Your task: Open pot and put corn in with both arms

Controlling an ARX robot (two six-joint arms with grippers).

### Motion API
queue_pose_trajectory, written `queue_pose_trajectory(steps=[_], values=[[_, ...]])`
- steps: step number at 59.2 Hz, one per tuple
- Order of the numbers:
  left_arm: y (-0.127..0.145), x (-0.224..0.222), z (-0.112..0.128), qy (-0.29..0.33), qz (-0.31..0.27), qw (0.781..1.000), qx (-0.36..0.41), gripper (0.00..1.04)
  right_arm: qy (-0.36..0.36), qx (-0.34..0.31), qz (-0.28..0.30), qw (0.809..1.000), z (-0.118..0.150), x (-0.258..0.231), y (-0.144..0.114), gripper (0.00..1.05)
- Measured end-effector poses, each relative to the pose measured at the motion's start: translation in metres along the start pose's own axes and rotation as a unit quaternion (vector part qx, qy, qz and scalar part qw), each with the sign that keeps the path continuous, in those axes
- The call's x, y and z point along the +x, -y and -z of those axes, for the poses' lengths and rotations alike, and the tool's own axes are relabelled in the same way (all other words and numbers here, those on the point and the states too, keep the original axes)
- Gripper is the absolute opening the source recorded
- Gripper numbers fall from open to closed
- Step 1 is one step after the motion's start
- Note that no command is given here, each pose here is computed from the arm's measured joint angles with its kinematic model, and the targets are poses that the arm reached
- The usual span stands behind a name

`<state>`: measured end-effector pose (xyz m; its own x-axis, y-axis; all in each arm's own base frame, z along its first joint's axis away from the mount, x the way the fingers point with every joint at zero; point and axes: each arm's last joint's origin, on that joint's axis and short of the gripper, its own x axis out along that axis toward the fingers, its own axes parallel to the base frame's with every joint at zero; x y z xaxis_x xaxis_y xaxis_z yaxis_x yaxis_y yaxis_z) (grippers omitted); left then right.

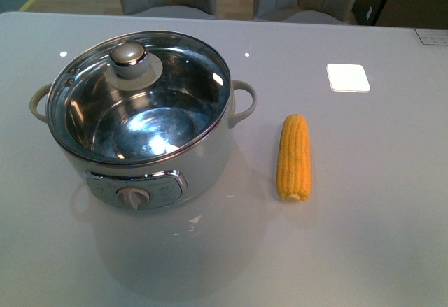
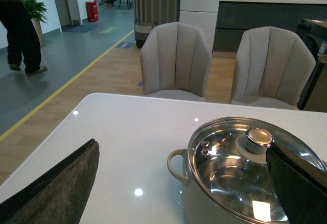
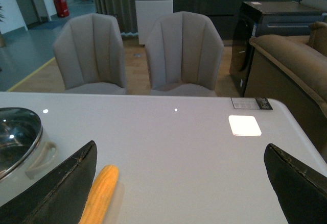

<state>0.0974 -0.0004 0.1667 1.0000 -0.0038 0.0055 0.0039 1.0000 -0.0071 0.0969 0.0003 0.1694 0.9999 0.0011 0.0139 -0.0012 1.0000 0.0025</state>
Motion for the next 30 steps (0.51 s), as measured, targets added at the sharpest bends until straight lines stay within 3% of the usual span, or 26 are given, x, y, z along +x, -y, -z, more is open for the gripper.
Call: queue_pose_trajectory(steps=[30], values=[[0.0000, 0.0000, 0.0000, 0.000, 0.000, 1.000, 0.000, 0.98, 0.000, 0.000, 0.000, 1.000, 0.0000, 0.0000, 0.0000, 0.96]])
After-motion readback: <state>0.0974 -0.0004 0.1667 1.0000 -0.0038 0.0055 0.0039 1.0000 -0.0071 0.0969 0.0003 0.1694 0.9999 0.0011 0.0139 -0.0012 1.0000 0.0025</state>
